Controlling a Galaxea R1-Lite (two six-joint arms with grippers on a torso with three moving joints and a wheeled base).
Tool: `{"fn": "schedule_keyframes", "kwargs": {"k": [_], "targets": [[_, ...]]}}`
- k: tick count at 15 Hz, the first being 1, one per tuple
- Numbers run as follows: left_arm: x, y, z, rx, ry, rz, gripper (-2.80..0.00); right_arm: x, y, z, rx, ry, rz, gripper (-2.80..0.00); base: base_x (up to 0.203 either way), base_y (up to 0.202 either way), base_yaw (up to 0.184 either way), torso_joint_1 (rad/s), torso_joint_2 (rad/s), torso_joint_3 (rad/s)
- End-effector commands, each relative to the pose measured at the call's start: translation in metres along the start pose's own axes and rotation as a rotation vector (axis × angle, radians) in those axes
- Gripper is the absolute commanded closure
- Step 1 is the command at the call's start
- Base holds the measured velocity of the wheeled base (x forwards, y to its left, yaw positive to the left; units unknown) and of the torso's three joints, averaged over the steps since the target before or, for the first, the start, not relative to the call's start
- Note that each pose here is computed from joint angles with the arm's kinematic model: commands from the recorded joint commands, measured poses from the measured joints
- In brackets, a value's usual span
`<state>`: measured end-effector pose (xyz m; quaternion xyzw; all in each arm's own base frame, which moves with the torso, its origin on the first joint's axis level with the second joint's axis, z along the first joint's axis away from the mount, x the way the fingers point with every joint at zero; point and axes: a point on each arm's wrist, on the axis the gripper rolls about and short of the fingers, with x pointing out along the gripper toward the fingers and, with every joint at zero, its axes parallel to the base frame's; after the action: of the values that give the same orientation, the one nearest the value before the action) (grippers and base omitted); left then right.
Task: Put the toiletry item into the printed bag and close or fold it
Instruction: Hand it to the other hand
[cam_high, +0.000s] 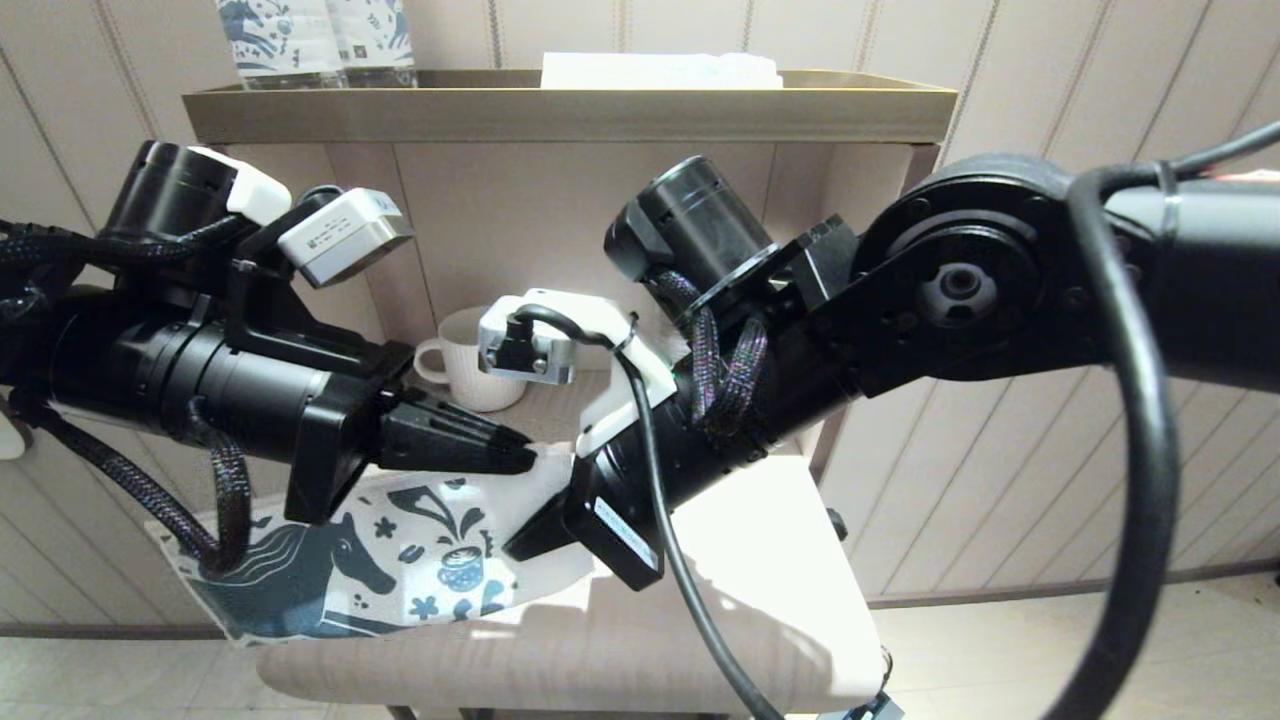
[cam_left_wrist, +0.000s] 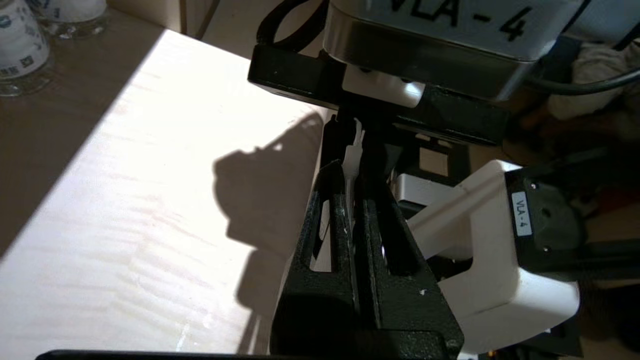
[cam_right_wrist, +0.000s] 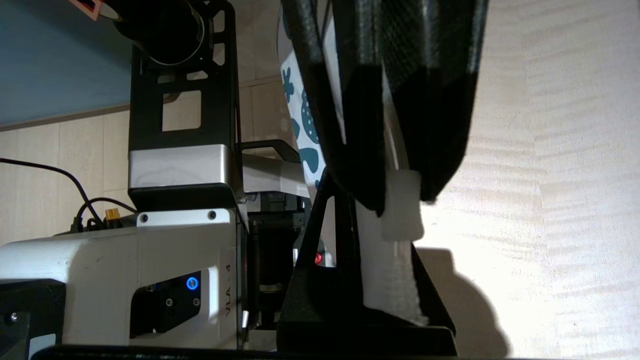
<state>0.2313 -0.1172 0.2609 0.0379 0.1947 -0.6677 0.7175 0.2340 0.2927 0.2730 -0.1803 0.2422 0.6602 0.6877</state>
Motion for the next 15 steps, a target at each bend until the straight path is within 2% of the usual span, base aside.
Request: {"fn": "schedule_keyframes", "kwargs": {"k": [1,8,15], "targets": [[0.0,0.0,-0.001,-0.003,0.0,-0.007,0.0,0.0,0.001,0.0,-0.001,0.002,0.006,0.0,0.0,0.0,0.0,0.0,0.0,0.0],[0.003,0.003,-0.004,-0.009,0.006,-0.011,0.0,-0.006,-0.001,-0.001,0.007,0.002,-0.008,0.0,0.0,0.0,0.0,0.0,0.0,0.0],[0.005,0.006,-0.006,-0.016,0.014,-0.016,0.0,-0.042,-0.008,-0.014,0.052,-0.001,-0.077,0.0,0.0,0.0,0.0,0.0,0.0,0.0]]}}
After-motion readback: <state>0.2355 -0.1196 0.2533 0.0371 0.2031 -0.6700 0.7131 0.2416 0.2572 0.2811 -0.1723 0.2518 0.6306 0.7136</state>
